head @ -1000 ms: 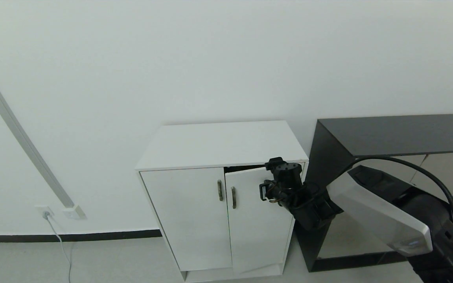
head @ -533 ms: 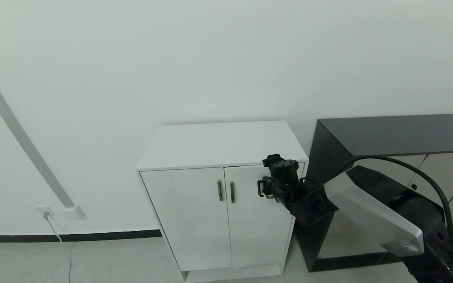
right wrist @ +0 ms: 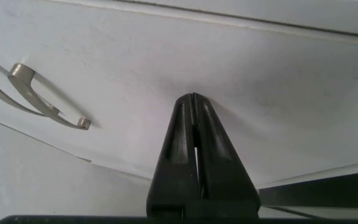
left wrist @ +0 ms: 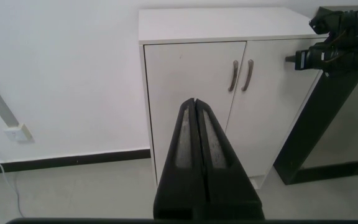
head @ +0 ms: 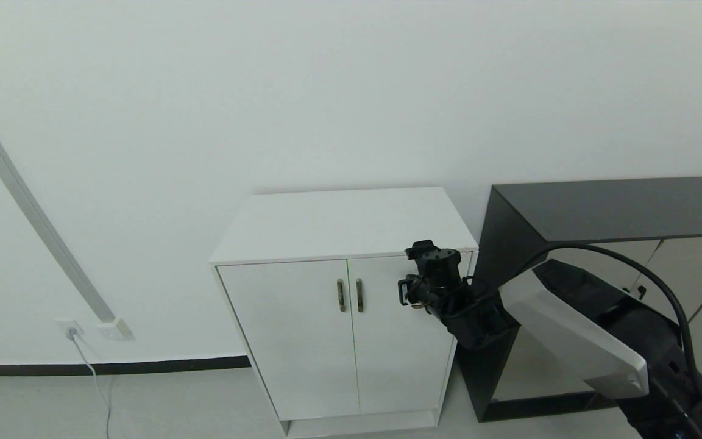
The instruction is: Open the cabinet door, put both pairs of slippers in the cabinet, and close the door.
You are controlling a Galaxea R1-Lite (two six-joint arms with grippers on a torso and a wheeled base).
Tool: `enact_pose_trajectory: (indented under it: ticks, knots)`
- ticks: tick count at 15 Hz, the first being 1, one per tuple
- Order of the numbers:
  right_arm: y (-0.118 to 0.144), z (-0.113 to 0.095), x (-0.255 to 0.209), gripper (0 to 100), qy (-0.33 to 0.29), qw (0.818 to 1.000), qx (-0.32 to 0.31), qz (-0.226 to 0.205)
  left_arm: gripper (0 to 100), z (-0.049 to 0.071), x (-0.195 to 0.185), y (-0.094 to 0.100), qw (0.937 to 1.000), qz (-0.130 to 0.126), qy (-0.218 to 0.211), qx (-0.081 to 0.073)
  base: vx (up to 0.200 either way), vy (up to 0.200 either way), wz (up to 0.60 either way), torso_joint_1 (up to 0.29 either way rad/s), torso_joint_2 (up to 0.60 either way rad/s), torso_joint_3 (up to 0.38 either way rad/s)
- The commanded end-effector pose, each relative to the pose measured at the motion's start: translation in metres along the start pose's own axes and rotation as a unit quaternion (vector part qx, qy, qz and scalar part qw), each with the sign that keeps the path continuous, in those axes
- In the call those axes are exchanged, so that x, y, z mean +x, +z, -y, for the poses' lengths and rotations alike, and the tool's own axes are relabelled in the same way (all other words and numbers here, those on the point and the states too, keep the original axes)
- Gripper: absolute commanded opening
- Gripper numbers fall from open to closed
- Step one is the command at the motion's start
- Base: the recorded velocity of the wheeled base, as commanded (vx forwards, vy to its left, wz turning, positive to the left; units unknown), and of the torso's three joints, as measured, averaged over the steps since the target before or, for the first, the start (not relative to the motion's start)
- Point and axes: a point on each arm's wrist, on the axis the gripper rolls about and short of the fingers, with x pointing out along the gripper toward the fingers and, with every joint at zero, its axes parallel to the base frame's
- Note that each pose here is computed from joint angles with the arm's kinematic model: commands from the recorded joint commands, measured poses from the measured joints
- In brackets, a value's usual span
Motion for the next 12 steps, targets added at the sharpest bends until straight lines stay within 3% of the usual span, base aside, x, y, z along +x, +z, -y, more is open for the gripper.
enact_pose_trajectory:
  ticks: [1,12]
  knots:
    - [-0.0006,-0.0001,0.0003,0,0.000,1.000,0.000,0.000,0,0.0000,0.0001,0.0000,1.0000,-0.001,0.000,0.000,0.000,0.000,0.00,0.000,0.00,0.000]
    - [0.0084,0.0048,0.0012,0,-0.009,1.000,0.004,0.009,0,0.0000,0.0000,0.0000,1.0000,0.000,0.000,0.000,0.000,0.000,0.00,0.000,0.00,0.000]
